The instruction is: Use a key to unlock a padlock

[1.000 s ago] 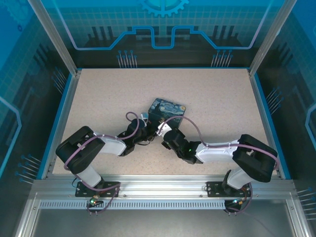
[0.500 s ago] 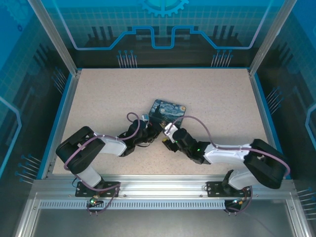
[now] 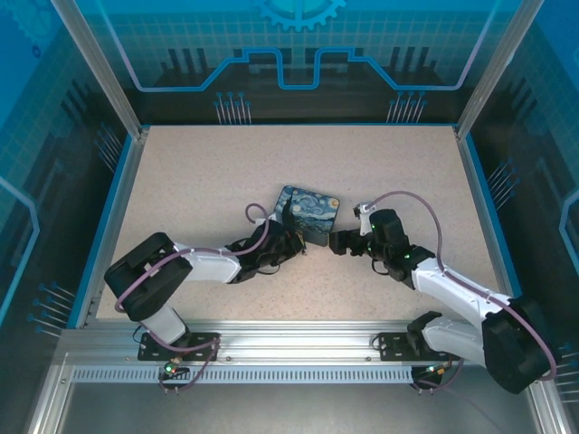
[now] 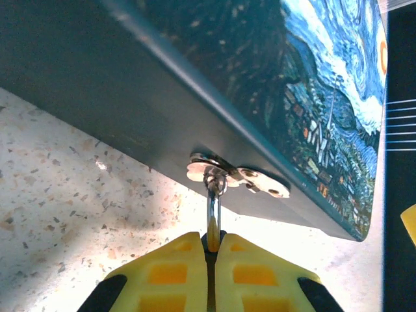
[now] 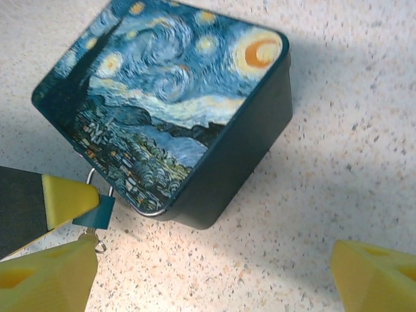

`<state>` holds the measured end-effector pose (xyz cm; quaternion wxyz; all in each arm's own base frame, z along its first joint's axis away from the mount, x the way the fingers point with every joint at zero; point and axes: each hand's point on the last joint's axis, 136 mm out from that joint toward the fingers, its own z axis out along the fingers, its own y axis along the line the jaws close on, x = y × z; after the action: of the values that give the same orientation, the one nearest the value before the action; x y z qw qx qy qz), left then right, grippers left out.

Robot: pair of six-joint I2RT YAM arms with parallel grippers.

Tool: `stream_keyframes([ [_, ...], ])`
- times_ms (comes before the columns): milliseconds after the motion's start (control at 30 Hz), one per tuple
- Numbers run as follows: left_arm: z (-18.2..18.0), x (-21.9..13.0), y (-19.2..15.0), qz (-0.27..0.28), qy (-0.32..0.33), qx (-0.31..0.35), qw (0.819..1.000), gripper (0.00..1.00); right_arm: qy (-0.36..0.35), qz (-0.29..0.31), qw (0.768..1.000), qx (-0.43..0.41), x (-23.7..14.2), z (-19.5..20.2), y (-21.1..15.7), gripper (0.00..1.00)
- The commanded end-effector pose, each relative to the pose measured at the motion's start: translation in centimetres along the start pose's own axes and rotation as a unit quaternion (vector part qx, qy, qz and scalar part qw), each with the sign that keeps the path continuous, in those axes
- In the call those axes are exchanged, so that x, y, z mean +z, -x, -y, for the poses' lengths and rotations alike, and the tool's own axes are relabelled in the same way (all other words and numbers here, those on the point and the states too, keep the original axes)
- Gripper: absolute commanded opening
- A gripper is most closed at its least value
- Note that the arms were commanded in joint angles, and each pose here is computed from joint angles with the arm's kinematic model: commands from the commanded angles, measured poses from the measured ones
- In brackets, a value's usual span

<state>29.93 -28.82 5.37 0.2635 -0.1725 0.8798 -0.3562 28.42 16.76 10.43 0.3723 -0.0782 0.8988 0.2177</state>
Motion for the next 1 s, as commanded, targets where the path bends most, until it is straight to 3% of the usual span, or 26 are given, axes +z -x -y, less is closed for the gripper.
stream_keyframes([
  [0, -1.4, 0.2, -0.2, 0.01, 0.071, 0.064, 0.995, 0.0, -0.017, -0.032, 0.999, 0.039, 0.2, 0.5, -0.4, 0.94],
  [67, -1.3, 0.4, -0.4, 0.01, 0.09, 0.086, 0.992, 0.01, -0.028, -0.037, 0.998, 0.043, 0.5, 1.0, -0.5, 0.94],
  [167, -0.2, 0.8, -0.9, 0.003, 0.085, 0.099, 0.991, 0.14, -0.032, -0.045, 0.997, 0.052, 1.2, 1.4, -0.5, 0.95],
  [367, 5.3, -0.7, -0.8, -0.002, -0.018, 0.109, 0.994, 0.39, 0.027, -0.063, 0.994, 0.08, 2.2, 1.0, 0.3, 1.0],
  [500, 8.4, -2.8, 0.0, 0.007, -0.087, 0.107, 0.99, 0.5, 0.063, -0.062, 0.99, 0.108, 2.5, 1.3, 1.3, 1.0],
  [600, 8.2, -4.6, 1.4, 0.025, -0.09, 0.103, 0.99, 0.54, 0.092, -0.053, 0.987, 0.121, 2.8, 1.1, 2.2, 1.0],
  [800, 5.4, -8.0, 4.7, 0.068, -0.037, 0.116, 0.99, 0.63, 0.142, -0.062, 0.979, 0.13, 5.0, 0.0, 3.7, 1.0],
  [967, 1.8, -9.8, 6.5, 0.088, -0.021, 0.068, 0.994, 0.66, 0.183, -0.074, 0.972, 0.13, 7.6, -1.2, 5.9, 1.0],
])
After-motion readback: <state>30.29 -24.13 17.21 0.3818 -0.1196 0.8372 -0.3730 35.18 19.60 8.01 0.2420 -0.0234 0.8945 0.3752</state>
